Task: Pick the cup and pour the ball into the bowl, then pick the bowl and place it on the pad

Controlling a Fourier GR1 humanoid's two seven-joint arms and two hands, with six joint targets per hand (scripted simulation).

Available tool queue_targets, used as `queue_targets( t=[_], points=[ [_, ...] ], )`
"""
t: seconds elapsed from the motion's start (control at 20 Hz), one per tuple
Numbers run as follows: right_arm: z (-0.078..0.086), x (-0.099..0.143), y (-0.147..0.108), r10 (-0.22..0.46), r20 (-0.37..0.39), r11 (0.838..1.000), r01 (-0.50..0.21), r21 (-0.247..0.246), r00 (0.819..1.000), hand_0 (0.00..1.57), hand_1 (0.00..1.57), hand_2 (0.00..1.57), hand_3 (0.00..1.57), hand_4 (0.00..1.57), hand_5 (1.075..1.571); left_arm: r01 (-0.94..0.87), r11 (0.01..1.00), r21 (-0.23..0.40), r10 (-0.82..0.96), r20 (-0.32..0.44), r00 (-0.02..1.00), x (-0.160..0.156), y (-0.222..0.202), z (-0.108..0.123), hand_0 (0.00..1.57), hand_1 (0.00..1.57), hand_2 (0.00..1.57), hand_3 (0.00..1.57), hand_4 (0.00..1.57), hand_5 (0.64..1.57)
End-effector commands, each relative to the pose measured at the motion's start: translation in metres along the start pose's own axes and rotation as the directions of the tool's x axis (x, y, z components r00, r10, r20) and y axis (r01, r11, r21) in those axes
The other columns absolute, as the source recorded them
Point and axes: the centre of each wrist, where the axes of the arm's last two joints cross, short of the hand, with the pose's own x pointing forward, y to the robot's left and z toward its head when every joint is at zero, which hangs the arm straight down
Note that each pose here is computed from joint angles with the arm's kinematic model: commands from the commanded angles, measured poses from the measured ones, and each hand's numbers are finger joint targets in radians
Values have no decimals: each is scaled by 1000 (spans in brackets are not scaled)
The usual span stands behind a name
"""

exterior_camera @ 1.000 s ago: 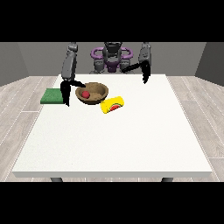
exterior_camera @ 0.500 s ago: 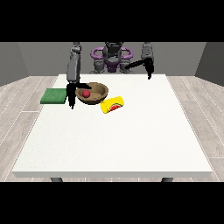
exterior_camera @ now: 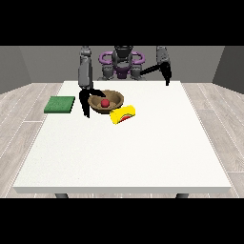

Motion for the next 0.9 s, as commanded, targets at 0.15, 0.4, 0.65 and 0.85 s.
queue_targets(
  t=[0.15,0.4,0.65,0.85],
  points=[
    [26,-29,-28,190,-240,967,-224,-121,952,1571,1571,1571,1571,1045,1553,-13,1000,-21,13,28,1000,9,10,-5,0,0,0,0,0,1568],
    [11,-14,-13,264,-262,946,-302,-117,928,1571,1571,1571,1571,1029,1550,-43,999,1,43,-25,999,1,25,-8,0,0,0,0,0,1570],
    [1,-2,-1,285,-280,942,-322,-95,917,1571,1571,1571,1571,1020,1552,-10,998,63,16,-92,996,-43,56,22,0,0,0,0,0,1570],
    [-17,24,14,273,-339,952,-304,-40,900,1571,1571,1571,1571,1046,1553,-10,997,80,24,-176,984,-46,66,15,0,0,0,0,0,1571]
  ],
)
